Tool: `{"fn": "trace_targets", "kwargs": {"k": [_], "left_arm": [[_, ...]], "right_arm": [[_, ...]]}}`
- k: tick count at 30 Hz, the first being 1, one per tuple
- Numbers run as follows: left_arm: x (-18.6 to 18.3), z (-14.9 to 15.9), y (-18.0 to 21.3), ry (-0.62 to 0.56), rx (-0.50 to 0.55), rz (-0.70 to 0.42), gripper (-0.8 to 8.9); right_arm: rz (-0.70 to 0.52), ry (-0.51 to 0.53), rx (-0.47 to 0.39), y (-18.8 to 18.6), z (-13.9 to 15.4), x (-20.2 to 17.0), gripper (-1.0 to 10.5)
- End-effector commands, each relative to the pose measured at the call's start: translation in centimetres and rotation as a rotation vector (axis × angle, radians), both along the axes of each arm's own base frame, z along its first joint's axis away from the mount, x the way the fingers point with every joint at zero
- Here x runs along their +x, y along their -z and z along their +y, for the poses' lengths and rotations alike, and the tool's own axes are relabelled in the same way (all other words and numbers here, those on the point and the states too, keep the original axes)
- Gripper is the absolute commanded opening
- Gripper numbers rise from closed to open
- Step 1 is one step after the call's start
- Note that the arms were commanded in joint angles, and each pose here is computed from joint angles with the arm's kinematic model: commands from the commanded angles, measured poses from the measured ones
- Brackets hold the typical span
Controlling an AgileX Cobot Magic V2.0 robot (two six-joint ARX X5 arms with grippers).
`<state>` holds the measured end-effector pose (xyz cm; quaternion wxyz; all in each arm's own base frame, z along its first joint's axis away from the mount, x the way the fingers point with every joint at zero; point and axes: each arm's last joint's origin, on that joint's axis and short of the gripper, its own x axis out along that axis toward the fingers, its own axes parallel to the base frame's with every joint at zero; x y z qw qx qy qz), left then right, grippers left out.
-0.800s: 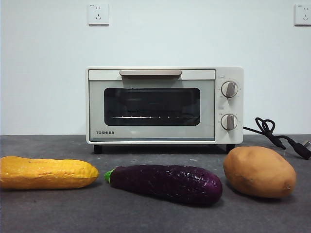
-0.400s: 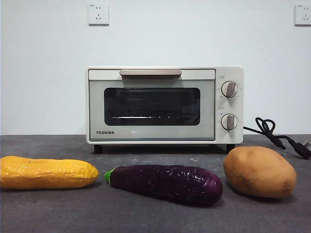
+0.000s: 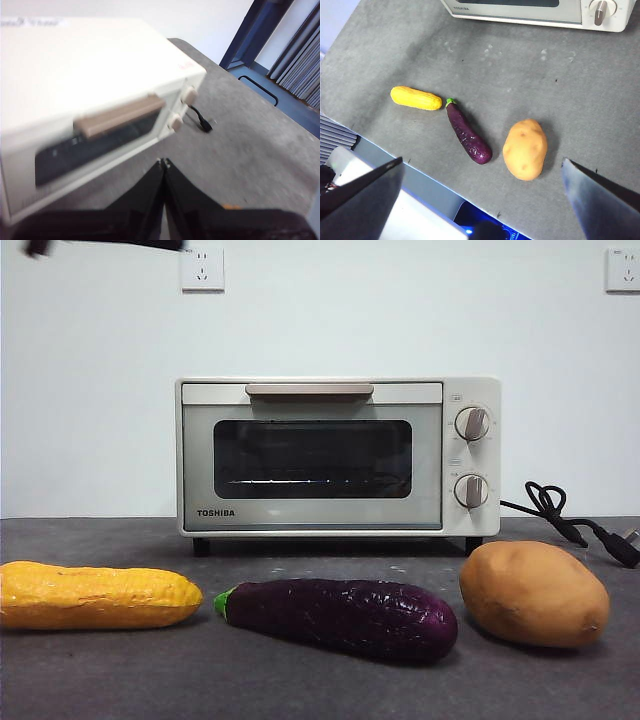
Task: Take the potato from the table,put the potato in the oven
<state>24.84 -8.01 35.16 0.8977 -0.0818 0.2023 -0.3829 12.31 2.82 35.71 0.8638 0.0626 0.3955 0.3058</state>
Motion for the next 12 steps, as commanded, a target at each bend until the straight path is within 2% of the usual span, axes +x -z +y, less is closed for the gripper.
{"fn": "trace_targets", "kwargs": {"k": [1, 12], "left_arm": [[2.6, -1.3, 0.1, 0.011, 0.032, -0.005, -0.07], [9.8, -5.7, 1.3, -0.005, 0.144, -0.02, -0.08]], "right_arm": [[0.008, 0.0, 0.004, 0.0, 0.1, 0.1, 6.6], [0.011, 0.002, 0.005, 0.1, 0.1, 0.2, 6.6]]}}
